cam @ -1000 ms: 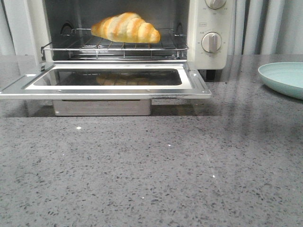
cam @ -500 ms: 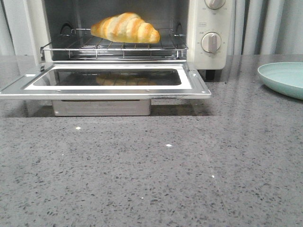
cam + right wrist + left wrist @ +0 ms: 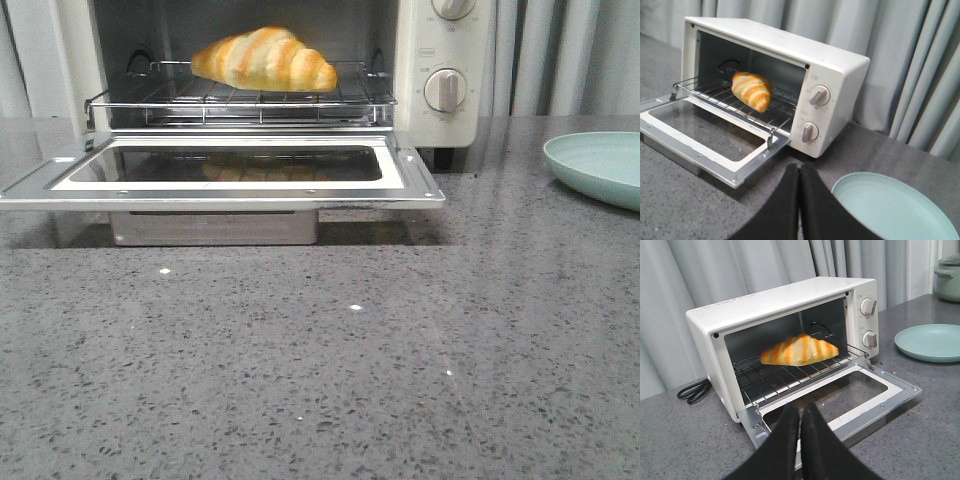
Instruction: Put bread in oven
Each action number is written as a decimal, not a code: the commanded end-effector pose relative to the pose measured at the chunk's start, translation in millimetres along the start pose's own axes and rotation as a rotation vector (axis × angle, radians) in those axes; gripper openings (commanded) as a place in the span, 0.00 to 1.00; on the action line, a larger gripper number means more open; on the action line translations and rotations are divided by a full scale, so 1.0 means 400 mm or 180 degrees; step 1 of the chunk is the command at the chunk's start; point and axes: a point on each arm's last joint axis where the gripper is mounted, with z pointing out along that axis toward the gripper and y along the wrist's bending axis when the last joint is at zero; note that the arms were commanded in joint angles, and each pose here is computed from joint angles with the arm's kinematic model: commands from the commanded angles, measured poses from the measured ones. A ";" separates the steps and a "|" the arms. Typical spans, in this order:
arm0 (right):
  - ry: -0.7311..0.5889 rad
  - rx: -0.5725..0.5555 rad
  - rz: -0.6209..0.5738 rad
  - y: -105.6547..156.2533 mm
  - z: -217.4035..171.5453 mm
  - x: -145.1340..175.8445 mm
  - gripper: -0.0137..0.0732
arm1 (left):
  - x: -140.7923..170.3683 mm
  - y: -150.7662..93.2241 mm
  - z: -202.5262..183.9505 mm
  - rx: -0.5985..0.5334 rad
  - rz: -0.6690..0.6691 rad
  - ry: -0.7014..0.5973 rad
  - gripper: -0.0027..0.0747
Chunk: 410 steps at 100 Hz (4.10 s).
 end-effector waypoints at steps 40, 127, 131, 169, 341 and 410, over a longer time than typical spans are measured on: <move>-0.0099 0.0085 0.0010 -0.009 -0.017 -0.014 0.10 | -0.020 0.003 0.004 -0.0018 -0.0037 -0.0228 0.01; -0.0099 0.0085 0.0010 -0.009 -0.017 -0.014 0.10 | 0.329 0.002 0.035 -0.1244 -0.0882 -0.0274 0.01; -0.0099 0.0085 0.0010 -0.009 -0.017 -0.014 0.10 | 0.345 0.000 0.038 -0.1241 -0.1012 -0.0212 0.01; -0.0099 0.0085 0.0010 -0.009 -0.017 -0.014 0.10 | 0.406 -0.014 0.042 -0.1177 -0.1161 0.0423 0.01; 0.0263 0.1212 0.0668 0.054 0.053 0.359 0.10 | 0.406 -0.014 0.042 -0.1179 -0.1155 0.0425 0.01; 0.0765 0.1191 0.0753 0.061 0.048 0.394 0.10 | 0.406 -0.014 0.042 -0.1179 -0.1155 0.0425 0.01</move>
